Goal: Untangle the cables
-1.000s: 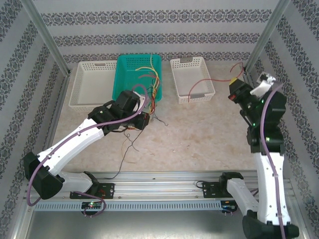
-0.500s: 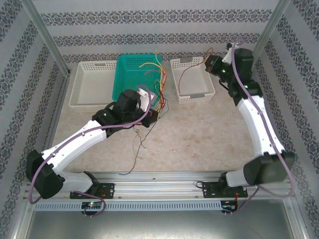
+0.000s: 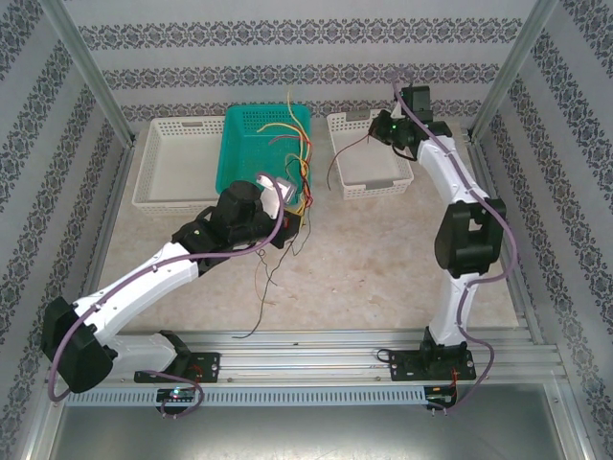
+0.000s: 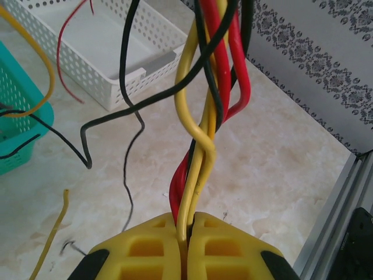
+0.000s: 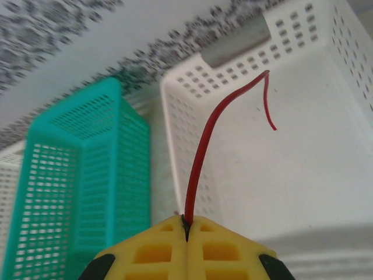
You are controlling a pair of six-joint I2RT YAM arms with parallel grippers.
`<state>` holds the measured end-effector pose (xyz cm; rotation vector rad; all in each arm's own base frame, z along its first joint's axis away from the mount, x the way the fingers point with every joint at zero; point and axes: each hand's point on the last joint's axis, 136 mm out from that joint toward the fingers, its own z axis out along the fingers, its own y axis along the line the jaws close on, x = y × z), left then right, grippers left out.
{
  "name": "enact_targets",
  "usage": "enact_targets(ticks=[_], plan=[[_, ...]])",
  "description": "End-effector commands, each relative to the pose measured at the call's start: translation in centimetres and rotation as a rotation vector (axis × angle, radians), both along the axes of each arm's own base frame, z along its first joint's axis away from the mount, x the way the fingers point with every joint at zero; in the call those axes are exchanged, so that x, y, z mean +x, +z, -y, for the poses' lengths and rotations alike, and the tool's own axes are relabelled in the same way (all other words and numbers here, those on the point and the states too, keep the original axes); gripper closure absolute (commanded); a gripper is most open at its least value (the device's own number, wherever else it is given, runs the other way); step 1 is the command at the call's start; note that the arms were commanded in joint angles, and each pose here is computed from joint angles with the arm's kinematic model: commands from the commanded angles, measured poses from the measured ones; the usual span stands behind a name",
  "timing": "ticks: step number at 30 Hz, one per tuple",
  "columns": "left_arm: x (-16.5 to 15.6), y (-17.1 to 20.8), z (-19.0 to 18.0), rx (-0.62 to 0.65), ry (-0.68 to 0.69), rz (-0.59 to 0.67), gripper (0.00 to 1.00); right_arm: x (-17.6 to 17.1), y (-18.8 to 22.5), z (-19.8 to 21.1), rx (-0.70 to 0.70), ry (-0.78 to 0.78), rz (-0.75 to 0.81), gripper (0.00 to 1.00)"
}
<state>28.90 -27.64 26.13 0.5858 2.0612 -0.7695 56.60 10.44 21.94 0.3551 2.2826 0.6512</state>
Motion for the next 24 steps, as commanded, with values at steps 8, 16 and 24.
enact_targets(ticks=[8,16,24], plan=[[1.0,9.0,0.1,-0.085,0.018,0.212,1.0,0.2,-8.3,1.4,-0.118,-0.055,-0.161,1.0],[2.1,12.9,0.8,-0.077,0.01,0.299,1.0,0.5,-7.6,3.9,0.013,-0.131,-0.151,1.0],[3.1,10.1,0.5,-0.056,0.058,0.295,1.0,0.7,2.4,2.6,0.16,-0.068,0.024,1.0]])
